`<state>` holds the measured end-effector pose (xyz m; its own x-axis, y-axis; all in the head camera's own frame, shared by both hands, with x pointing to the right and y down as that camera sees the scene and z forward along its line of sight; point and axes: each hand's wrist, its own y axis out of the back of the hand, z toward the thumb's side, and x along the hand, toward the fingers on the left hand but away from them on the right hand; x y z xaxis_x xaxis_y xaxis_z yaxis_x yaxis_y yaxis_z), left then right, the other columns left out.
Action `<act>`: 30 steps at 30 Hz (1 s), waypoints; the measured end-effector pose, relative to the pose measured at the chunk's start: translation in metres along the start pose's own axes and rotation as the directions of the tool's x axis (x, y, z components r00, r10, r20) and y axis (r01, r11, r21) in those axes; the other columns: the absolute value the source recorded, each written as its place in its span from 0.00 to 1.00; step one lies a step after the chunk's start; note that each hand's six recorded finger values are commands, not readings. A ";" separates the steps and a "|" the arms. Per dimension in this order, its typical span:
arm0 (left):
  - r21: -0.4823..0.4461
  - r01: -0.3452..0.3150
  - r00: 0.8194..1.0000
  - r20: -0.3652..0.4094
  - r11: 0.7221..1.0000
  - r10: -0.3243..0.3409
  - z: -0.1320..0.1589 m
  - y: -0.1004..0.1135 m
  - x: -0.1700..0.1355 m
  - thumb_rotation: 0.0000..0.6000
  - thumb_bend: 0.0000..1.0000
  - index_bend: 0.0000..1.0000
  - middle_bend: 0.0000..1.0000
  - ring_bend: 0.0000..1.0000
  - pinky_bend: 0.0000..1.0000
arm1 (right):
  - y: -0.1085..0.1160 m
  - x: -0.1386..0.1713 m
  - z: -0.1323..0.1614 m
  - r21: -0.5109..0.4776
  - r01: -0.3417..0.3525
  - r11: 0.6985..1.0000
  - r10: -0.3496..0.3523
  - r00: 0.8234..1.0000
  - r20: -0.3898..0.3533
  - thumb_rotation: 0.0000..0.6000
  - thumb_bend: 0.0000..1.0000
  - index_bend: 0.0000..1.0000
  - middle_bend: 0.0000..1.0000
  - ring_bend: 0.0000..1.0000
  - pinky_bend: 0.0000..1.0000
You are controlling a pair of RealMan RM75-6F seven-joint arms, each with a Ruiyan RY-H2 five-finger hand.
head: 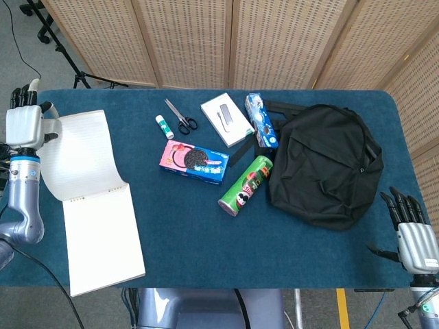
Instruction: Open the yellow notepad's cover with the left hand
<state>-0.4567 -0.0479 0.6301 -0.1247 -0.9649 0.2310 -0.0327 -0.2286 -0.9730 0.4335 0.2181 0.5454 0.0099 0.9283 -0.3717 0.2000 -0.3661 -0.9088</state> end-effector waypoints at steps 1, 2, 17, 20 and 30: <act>0.001 0.005 1.000 -0.017 1.000 -0.005 -0.001 -0.002 0.004 1.00 0.34 0.41 0.00 0.00 0.00 | 0.000 0.000 0.000 0.002 -0.001 1.000 0.001 1.000 0.001 1.00 0.13 0.02 0.00 0.00 0.00; -0.001 0.013 0.999 -0.032 1.000 -0.013 -0.002 -0.004 0.008 1.00 0.20 0.23 0.00 0.00 0.00 | -0.001 0.000 0.000 0.003 -0.001 1.000 0.001 1.000 0.003 1.00 0.13 0.02 0.00 0.00 0.00; -0.096 -0.010 0.999 -0.041 0.995 0.006 0.002 0.002 0.007 1.00 0.00 0.00 0.00 0.00 0.00 | -0.003 0.000 0.002 0.005 -0.009 1.000 0.009 1.000 -0.003 1.00 0.13 0.02 0.00 0.00 0.00; -0.106 -0.027 0.999 -0.026 0.994 0.024 -0.002 0.009 0.000 1.00 0.00 0.00 0.00 0.00 0.00 | -0.002 0.001 0.004 0.001 -0.006 1.000 0.006 1.000 -0.007 1.00 0.13 0.02 0.00 0.00 0.00; -0.145 0.088 0.992 0.103 0.985 -0.073 -0.009 0.006 -0.081 1.00 0.00 0.00 0.00 0.00 0.00 | 0.003 0.004 0.005 -0.001 0.011 1.000 -0.011 1.000 -0.015 1.00 0.13 0.02 0.00 0.00 0.00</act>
<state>-0.4556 0.0303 0.6054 -0.0188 -0.9537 0.3000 -0.1874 -0.2914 -0.9381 0.4292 0.2207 0.5404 0.0221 0.9332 -0.3588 0.2011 -0.3557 -0.9127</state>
